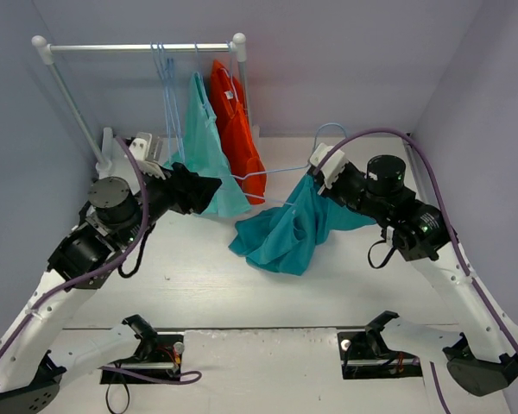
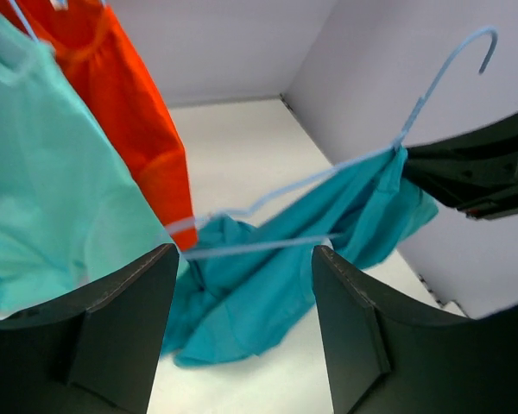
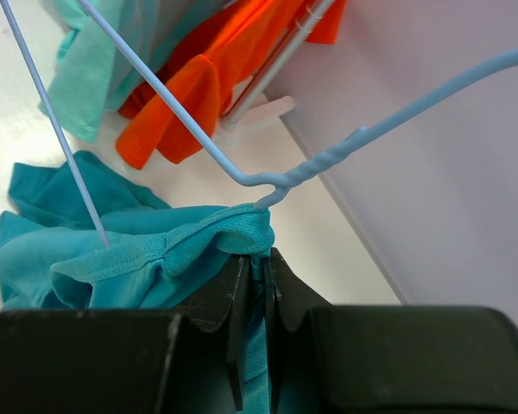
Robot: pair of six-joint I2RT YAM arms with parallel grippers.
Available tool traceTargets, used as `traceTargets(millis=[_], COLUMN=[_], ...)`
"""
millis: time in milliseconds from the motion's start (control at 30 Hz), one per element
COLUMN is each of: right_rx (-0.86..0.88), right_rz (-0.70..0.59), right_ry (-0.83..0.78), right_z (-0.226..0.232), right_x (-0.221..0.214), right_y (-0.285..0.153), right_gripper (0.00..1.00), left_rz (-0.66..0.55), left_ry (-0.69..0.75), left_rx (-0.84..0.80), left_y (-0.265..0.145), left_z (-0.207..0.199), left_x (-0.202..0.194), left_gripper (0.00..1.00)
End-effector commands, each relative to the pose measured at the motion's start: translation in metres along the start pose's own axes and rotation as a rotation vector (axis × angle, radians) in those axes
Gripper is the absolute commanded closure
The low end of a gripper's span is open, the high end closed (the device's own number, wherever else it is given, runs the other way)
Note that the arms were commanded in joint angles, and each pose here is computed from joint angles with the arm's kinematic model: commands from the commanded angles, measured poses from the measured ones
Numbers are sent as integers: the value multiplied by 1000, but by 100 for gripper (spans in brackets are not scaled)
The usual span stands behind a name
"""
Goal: Place the t-shirt on the hanger
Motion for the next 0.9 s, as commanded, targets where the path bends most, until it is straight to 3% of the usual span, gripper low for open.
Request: traceTargets(millis=[0, 400, 867], right_rx=[-152, -202, -197], right_rz=[-117, -86, -102], right_ry=[8, 54, 83], right_z=[-20, -22, -18], right_x=[31, 26, 22], right_y=[1, 15, 16], right_gripper=[100, 100, 100], left_rz=[51, 82, 127], left_ry=[-178, -291, -246], left_rx=[112, 200, 308], left_y=[23, 80, 128], left_z=[-13, -90, -114], left_x=[-29, -110, -145], left_gripper=[41, 41, 41])
Point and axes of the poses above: each gripper's point midway between its finger pads, its own y axis out along the fingers, its own z axis along the line the jaws close on, x = y × z, the point moved 10 cm from there along -y, back along the fingers, and after that the axes turned 9 degrees about y, right-handed, at the moved point
